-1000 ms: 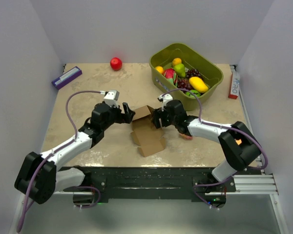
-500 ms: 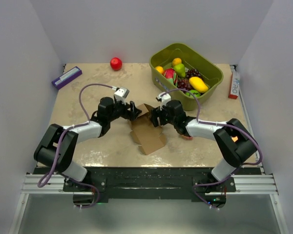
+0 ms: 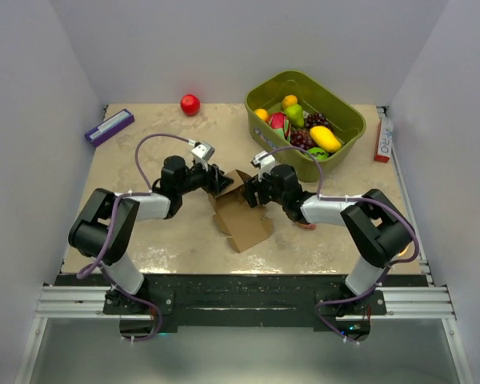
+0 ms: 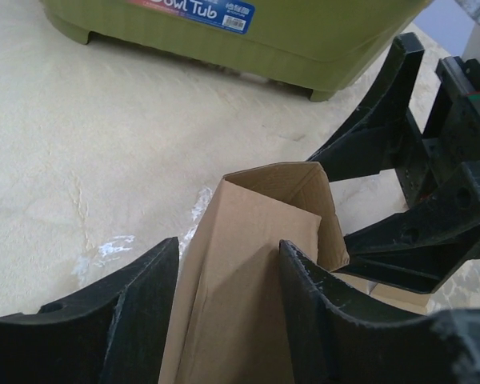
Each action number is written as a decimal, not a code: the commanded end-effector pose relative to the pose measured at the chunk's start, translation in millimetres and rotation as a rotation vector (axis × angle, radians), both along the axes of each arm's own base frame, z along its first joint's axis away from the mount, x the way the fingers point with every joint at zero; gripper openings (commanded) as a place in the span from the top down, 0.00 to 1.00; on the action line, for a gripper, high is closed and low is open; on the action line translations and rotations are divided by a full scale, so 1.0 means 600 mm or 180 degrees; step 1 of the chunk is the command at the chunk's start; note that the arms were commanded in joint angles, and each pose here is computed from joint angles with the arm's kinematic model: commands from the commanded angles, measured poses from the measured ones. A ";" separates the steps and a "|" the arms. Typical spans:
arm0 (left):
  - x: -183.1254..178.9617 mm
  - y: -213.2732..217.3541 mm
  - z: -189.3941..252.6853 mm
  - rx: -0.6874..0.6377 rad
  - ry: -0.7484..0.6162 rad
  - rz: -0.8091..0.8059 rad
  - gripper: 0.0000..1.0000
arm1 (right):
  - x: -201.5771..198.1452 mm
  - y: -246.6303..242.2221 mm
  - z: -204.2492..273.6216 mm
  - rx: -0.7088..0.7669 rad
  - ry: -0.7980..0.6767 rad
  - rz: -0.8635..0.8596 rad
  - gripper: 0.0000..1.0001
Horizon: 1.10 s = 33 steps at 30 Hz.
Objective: Fold the paper box
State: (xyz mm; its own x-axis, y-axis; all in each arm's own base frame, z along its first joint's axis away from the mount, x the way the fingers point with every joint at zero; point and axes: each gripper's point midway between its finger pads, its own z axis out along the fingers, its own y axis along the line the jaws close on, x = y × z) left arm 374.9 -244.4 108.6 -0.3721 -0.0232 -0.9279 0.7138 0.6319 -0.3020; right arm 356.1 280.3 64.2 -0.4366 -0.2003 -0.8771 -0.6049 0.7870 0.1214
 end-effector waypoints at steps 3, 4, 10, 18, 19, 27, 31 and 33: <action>0.014 -0.011 0.031 -0.0130 -0.0281 -0.0200 0.46 | 0.009 0.030 0.031 0.0154 -0.0279 0.0271 0.31; 0.014 -0.011 0.030 -0.0132 -0.0277 -0.0199 0.47 | 0.010 0.032 0.031 0.0145 -0.0301 0.0290 0.31; 0.019 -0.010 0.028 -0.0183 -0.0240 -0.0222 0.50 | 0.019 0.040 0.035 0.0112 -0.0431 0.0344 0.31; 0.024 -0.010 0.022 -0.0212 -0.0166 -0.0200 0.52 | 0.015 0.058 0.036 0.0033 -0.0545 0.0443 0.41; 0.025 -0.011 0.022 -0.0222 -0.0146 -0.0197 0.53 | 0.014 0.059 0.037 0.0033 -0.0551 0.0444 0.42; 0.024 -0.013 0.023 -0.0270 -0.0047 -0.0189 0.55 | 0.018 0.064 0.032 0.0002 -0.0580 0.0274 0.50; 0.023 -0.015 0.018 -0.0274 -0.0013 -0.0220 0.55 | 0.031 0.056 0.033 -0.0026 -0.0614 0.0121 0.54; 0.022 -0.017 0.017 -0.0281 0.0001 -0.0232 0.55 | 0.032 0.059 0.032 0.0044 -0.0567 0.0084 0.55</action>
